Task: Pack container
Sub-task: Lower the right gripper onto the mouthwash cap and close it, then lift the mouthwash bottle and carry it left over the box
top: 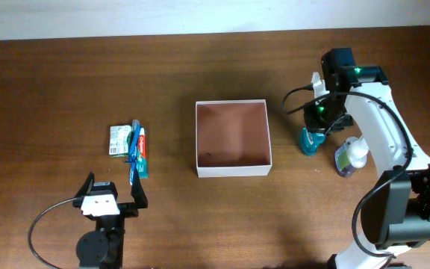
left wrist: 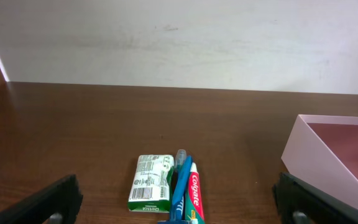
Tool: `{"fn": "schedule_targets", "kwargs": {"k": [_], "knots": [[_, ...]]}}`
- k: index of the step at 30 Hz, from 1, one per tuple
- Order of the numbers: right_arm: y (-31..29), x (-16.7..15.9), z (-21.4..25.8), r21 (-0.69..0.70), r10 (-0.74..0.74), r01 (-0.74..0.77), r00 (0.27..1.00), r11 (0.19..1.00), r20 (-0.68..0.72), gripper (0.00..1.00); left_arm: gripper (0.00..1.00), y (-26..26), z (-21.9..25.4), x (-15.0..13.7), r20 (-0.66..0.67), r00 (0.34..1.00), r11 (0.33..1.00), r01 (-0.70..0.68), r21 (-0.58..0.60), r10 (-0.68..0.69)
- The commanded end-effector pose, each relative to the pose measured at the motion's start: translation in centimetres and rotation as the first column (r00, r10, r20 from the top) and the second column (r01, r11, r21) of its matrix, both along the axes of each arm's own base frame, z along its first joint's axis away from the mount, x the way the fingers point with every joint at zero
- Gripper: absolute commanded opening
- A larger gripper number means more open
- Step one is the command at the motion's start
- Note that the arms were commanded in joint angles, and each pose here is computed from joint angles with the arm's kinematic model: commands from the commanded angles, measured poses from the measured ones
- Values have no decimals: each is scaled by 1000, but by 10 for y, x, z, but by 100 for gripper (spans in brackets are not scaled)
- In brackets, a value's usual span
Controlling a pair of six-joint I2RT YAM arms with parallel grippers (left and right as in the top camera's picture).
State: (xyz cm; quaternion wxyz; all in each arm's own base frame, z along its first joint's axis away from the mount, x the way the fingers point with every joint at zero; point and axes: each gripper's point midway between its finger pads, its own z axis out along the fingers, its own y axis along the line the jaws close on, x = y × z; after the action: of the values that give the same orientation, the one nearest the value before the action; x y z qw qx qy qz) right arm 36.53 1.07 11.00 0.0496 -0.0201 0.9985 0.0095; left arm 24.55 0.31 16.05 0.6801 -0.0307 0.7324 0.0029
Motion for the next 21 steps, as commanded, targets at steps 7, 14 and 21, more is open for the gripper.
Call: {"fn": "schedule_targets", "kwargs": {"k": [7, 14, 21], "knots": [[-1, 7, 52, -24, -39, 40, 999, 999, 36, 27, 99, 2, -1, 0, 5, 1000, 1000, -13, -6, 13], [24, 10, 110, 25, -47, 44, 993, 999, 110, 28, 100, 2, -1, 0, 5, 1000, 1000, -13, -6, 13], [71, 11, 163, 69, -18, 2, 973, 998, 229, 28, 99, 2, -1, 0, 5, 1000, 1000, -13, -6, 13]]}}
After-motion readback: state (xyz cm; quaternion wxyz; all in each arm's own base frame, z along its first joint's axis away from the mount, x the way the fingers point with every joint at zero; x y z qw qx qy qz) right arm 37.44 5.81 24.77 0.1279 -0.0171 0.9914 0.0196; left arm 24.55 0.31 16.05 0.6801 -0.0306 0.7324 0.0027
